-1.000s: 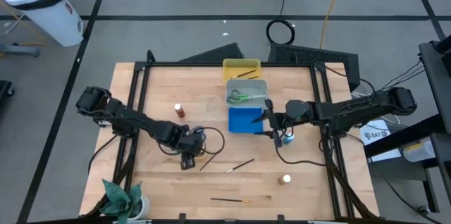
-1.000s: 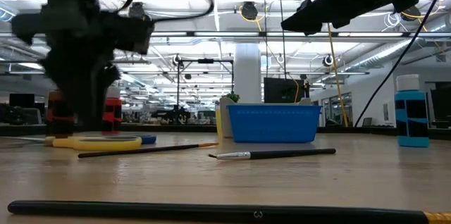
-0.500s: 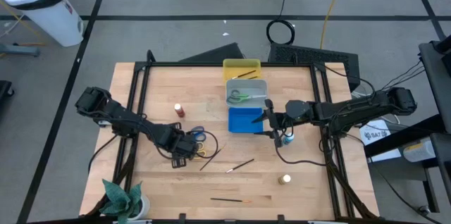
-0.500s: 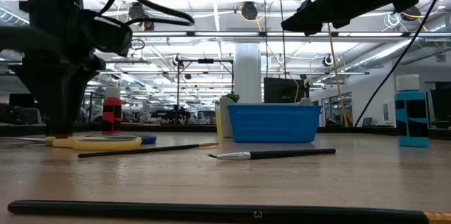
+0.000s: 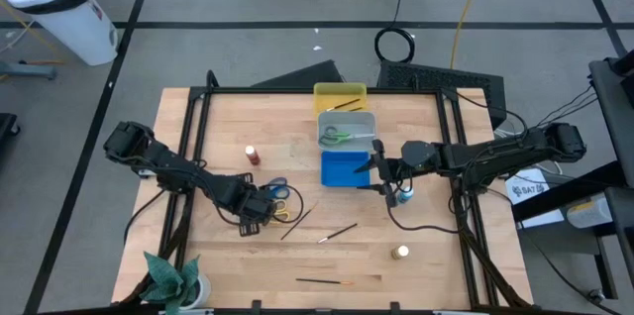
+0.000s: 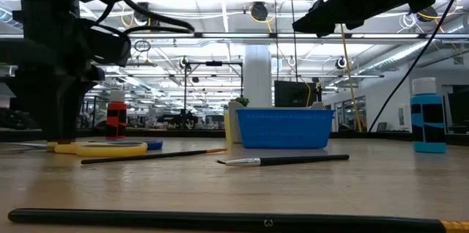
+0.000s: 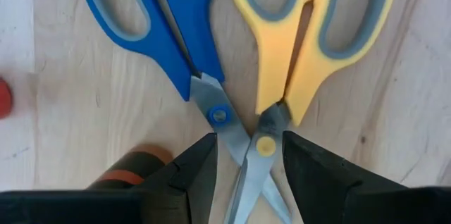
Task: Pick & Place Paint Supplies
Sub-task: Put the yellow scissors into the gray bin
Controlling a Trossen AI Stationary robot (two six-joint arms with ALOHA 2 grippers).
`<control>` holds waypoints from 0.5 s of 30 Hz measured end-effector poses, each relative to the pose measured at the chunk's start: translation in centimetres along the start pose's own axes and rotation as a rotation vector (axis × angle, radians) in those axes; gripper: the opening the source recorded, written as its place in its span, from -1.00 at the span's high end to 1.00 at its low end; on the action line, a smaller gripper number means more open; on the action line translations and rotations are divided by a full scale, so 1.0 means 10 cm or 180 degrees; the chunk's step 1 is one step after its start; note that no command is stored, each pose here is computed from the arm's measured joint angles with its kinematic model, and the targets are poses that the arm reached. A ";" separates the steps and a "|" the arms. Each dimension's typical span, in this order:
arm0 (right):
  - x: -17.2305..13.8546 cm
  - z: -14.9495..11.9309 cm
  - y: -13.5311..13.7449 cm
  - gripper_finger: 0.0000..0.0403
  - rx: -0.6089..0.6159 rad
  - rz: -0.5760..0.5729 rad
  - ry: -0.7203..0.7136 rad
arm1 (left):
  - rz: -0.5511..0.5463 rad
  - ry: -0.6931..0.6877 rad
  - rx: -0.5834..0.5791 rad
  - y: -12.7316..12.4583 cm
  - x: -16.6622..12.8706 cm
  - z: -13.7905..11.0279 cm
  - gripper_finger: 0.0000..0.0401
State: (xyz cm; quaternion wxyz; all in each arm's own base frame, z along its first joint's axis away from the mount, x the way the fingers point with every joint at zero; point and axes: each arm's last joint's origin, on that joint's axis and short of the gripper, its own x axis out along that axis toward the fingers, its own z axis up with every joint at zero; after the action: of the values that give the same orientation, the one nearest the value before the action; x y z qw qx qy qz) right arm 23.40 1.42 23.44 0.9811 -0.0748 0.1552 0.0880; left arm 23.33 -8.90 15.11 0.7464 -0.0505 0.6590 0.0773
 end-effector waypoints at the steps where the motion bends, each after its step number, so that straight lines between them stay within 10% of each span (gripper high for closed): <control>1: 0.00 0.00 0.00 0.07 0.0000 0.0000 0.0000 | -0.0014 -0.0016 0.0015 -0.01 0.00 0.00 0.14; 15: 0.00 0.00 0.00 0.07 0.0001 0.0000 0.0001 | -0.0087 -0.0160 0.0096 -0.12 0.00 -0.01 0.14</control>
State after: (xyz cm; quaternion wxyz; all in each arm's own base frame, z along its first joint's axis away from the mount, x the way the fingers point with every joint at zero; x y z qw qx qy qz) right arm 23.39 1.42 23.43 0.9811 -0.0746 0.1554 0.0880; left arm 23.41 -10.10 15.10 0.7645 -0.0463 0.6403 0.0584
